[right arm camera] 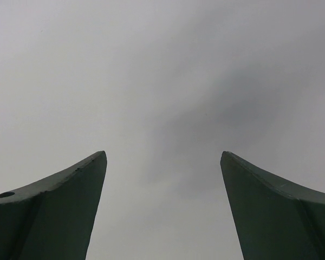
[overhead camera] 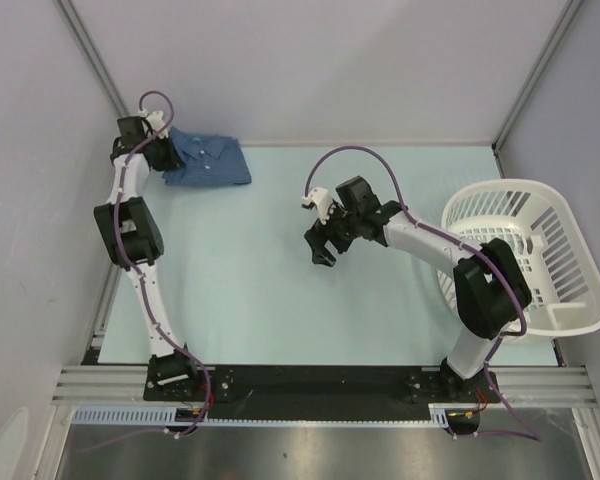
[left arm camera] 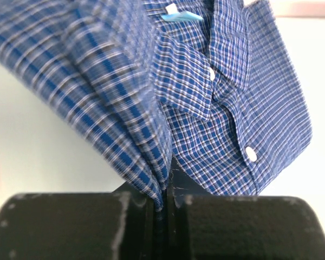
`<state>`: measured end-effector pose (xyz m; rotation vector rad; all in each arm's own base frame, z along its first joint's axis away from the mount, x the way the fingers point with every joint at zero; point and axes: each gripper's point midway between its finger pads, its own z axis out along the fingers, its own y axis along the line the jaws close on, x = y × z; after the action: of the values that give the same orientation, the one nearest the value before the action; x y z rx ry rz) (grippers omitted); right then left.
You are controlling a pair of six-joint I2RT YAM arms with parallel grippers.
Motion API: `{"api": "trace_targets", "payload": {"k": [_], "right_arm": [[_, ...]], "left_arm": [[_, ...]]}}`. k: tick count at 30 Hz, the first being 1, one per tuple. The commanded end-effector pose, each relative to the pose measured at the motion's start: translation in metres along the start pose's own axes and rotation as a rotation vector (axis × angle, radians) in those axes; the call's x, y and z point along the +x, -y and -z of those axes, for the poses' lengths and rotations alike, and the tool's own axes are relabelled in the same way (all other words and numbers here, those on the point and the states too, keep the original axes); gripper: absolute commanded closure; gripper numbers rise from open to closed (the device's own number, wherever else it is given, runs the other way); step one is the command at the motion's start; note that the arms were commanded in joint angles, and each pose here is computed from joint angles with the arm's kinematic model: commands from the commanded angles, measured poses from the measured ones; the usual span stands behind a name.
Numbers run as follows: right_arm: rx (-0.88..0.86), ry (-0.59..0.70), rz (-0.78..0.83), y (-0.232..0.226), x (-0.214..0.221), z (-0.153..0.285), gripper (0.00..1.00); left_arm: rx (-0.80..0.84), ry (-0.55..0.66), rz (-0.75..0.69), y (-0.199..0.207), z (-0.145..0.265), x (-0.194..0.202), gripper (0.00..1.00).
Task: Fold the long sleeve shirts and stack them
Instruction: Neatly place the folded shirt to the corner
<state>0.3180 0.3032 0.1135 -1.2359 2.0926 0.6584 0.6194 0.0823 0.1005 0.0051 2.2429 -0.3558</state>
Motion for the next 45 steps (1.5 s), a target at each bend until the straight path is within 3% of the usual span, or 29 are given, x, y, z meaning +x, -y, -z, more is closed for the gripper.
{"api": "trace_targets", "payload": {"k": [1, 9, 16, 21, 22, 23, 26, 29, 31, 33, 34, 36, 39, 45], "right_arm": [[-0.004, 0.027, 0.023, 0.003, -0.015, 0.008, 0.08], [-0.011, 0.013, 0.031, 0.001, -0.009, 0.007, 0.08], [-0.019, 0.009, 0.021, -0.002, -0.006, 0.009, 0.07], [-0.017, 0.005, 0.024, -0.003, -0.007, 0.010, 0.07], [-0.017, 0.006, 0.025, -0.003, -0.008, 0.011, 0.07], [-0.018, 0.004, 0.025, -0.004, -0.008, 0.011, 0.07], [-0.016, 0.003, 0.023, -0.005, -0.008, 0.013, 0.06], [-0.015, 0.005, 0.023, -0.005, -0.008, 0.014, 0.06], [-0.013, 0.008, 0.020, -0.004, -0.008, 0.014, 0.05], [-0.011, 0.008, 0.020, -0.005, -0.009, 0.014, 0.05], [-0.010, 0.005, 0.021, -0.004, -0.007, 0.014, 0.05], [-0.011, 0.000, 0.017, -0.005, -0.005, 0.014, 0.05], [-0.010, -0.005, 0.010, -0.005, -0.002, 0.015, 0.05], [-0.012, -0.014, -0.001, -0.005, 0.003, 0.013, 0.05]], "left_arm": [[-0.013, 0.035, -0.174, -0.005, 0.013, -0.021, 0.91], [0.044, 0.002, -0.273, -0.022, 0.029, -0.014, 0.90], [-0.031, -0.017, -0.418, -0.060, 0.033, -0.012, 0.92], [-0.096, 0.025, -0.496, -0.077, 0.026, -0.026, 0.86], [-0.114, 0.044, -0.526, -0.081, 0.025, -0.033, 0.83], [-0.154, 0.050, -0.537, -0.088, 0.026, -0.037, 0.68], [-0.227, 0.128, -0.561, -0.098, 0.037, -0.065, 0.46], [-0.293, 0.229, -0.556, -0.102, 0.062, -0.101, 0.34], [-0.321, 0.283, -0.537, -0.096, 0.083, -0.123, 0.32], [-0.263, 0.328, -0.532, -0.071, 0.103, -0.139, 0.20], [-0.228, 0.303, -0.528, -0.060, 0.096, -0.127, 0.15], [-0.231, 0.288, -0.544, -0.043, 0.100, -0.125, 0.15], [-0.095, 0.200, -0.599, 0.003, 0.090, -0.098, 0.18], [-0.014, -0.006, -0.557, 0.088, 0.045, -0.029, 0.25]]}}
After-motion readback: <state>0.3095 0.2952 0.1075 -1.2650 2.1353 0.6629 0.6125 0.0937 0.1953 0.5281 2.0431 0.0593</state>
